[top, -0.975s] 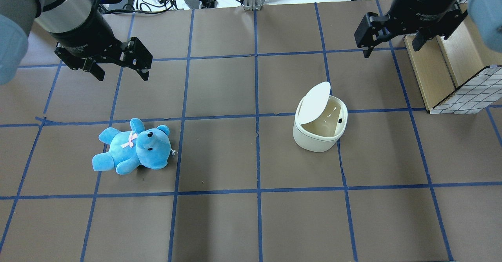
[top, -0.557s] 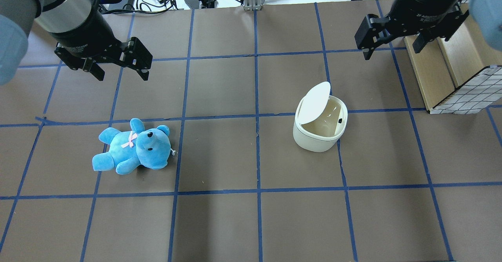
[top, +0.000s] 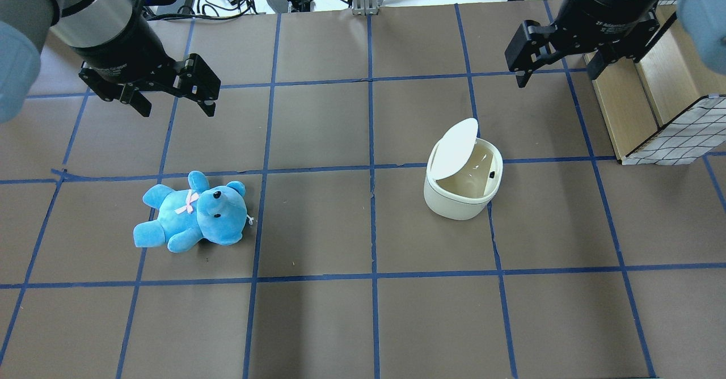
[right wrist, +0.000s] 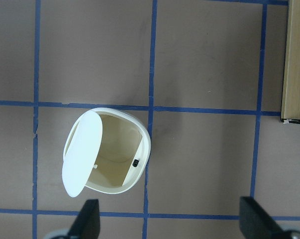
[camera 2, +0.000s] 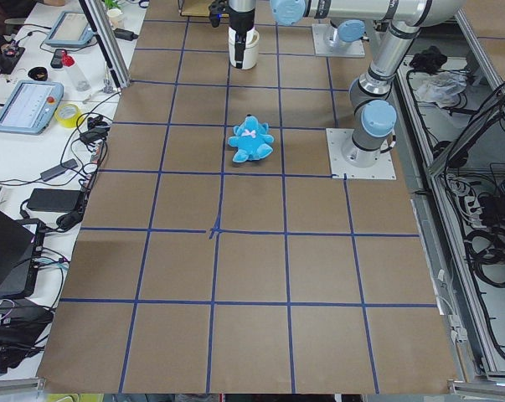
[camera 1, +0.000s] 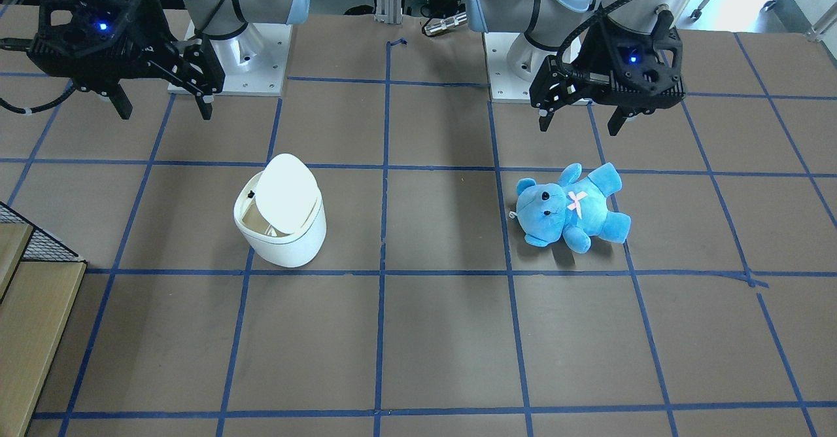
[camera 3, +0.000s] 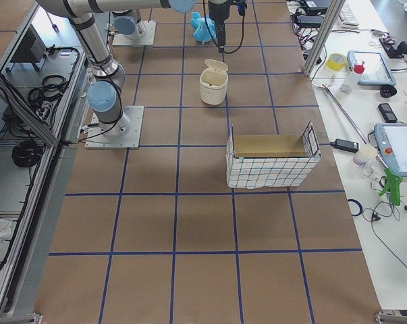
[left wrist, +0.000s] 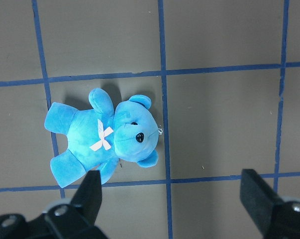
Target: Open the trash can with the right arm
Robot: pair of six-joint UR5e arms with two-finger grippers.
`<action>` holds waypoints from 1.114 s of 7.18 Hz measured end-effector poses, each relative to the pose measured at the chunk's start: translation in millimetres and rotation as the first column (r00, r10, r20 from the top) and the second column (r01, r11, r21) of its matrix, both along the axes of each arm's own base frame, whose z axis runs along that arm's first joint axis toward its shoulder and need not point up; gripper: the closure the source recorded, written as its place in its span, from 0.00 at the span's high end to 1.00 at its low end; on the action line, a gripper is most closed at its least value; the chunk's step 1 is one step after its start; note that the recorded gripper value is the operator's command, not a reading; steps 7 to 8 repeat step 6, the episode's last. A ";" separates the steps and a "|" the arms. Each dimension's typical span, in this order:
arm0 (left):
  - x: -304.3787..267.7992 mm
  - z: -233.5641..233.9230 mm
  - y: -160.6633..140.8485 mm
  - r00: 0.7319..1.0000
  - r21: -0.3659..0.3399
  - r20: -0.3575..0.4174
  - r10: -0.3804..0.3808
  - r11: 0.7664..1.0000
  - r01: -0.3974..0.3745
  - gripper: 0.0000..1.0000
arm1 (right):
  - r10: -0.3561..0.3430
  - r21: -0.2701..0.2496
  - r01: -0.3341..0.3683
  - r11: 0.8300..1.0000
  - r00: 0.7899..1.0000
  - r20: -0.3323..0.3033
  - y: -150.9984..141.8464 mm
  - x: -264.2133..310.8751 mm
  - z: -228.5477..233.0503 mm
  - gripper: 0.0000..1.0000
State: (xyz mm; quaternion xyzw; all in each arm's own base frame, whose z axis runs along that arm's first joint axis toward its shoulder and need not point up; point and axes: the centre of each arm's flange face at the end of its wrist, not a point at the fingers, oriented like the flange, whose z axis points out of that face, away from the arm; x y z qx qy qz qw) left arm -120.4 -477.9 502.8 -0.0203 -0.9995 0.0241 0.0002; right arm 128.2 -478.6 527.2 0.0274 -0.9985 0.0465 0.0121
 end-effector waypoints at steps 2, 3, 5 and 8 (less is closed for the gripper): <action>0.0 0.0 0.0 1.000 0.000 0.000 0.000 1.000 0.000 1.00 | 0.005 0.002 -0.005 1.000 1.000 0.017 0.2 2.0 -0.5 1.00; 0.0 0.0 0.0 1.000 0.000 0.000 0.000 1.000 0.000 1.00 | 0.006 0.003 -0.006 1.000 1.000 0.026 0.0 2.8 -0.8 1.00; 0.0 0.0 0.0 1.000 0.000 0.000 0.000 1.000 0.000 1.00 | 0.007 0.004 -0.007 1.000 0.999 0.032 -0.3 2.9 -1.1 1.00; 0.0 0.0 0.0 1.000 0.000 0.000 0.000 1.000 0.000 1.00 | 0.007 0.004 -0.007 1.000 0.999 0.032 -0.4 2.8 -1.2 1.00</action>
